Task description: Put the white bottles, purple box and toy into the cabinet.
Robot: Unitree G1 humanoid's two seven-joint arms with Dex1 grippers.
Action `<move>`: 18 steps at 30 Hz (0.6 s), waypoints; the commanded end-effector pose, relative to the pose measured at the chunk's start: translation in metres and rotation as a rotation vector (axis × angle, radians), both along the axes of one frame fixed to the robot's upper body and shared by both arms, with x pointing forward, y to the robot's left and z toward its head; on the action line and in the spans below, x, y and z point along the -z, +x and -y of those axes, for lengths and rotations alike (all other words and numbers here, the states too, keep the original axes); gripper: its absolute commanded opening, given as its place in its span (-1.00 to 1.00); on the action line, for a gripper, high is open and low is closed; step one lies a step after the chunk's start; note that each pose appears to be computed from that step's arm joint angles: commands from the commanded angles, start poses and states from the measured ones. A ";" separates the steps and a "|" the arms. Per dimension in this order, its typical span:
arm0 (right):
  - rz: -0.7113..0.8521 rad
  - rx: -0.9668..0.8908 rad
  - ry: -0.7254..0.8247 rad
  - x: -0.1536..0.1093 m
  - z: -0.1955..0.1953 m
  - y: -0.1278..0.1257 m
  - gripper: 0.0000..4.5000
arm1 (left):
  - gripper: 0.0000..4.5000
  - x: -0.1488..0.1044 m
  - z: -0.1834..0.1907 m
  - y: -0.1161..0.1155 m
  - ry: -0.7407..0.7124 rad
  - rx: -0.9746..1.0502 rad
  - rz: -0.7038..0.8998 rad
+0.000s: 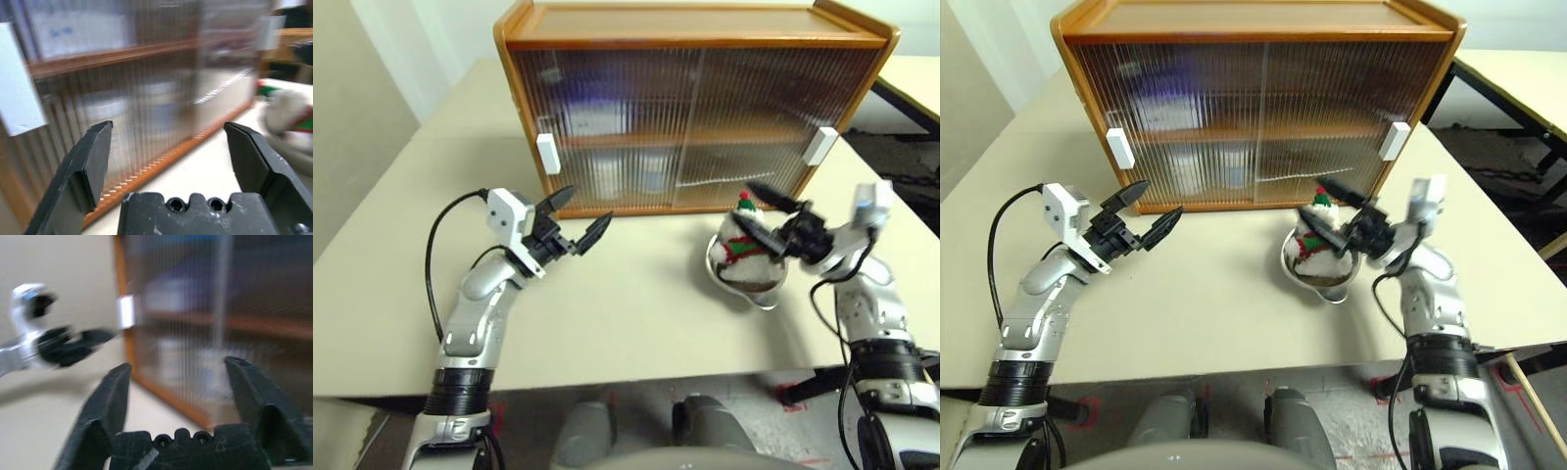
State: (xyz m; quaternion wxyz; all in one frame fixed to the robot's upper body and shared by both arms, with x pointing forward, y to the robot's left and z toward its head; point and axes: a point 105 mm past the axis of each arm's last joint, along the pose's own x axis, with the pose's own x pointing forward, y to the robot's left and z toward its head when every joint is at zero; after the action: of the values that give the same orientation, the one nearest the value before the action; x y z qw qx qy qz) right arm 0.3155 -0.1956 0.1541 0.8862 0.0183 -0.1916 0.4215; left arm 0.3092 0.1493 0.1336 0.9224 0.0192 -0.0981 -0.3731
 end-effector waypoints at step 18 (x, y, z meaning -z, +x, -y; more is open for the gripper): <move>0.024 0.666 0.009 -0.029 0.120 0.039 -0.97 | 1.00 0.019 0.014 -0.046 0.028 0.317 -0.012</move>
State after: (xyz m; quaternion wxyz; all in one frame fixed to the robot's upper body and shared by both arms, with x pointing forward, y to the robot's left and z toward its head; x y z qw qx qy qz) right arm 0.3523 -0.3112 0.1822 0.9703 -0.0336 -0.2057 0.1230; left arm 0.2673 0.1381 0.1142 0.8575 0.0085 -0.0874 -0.5069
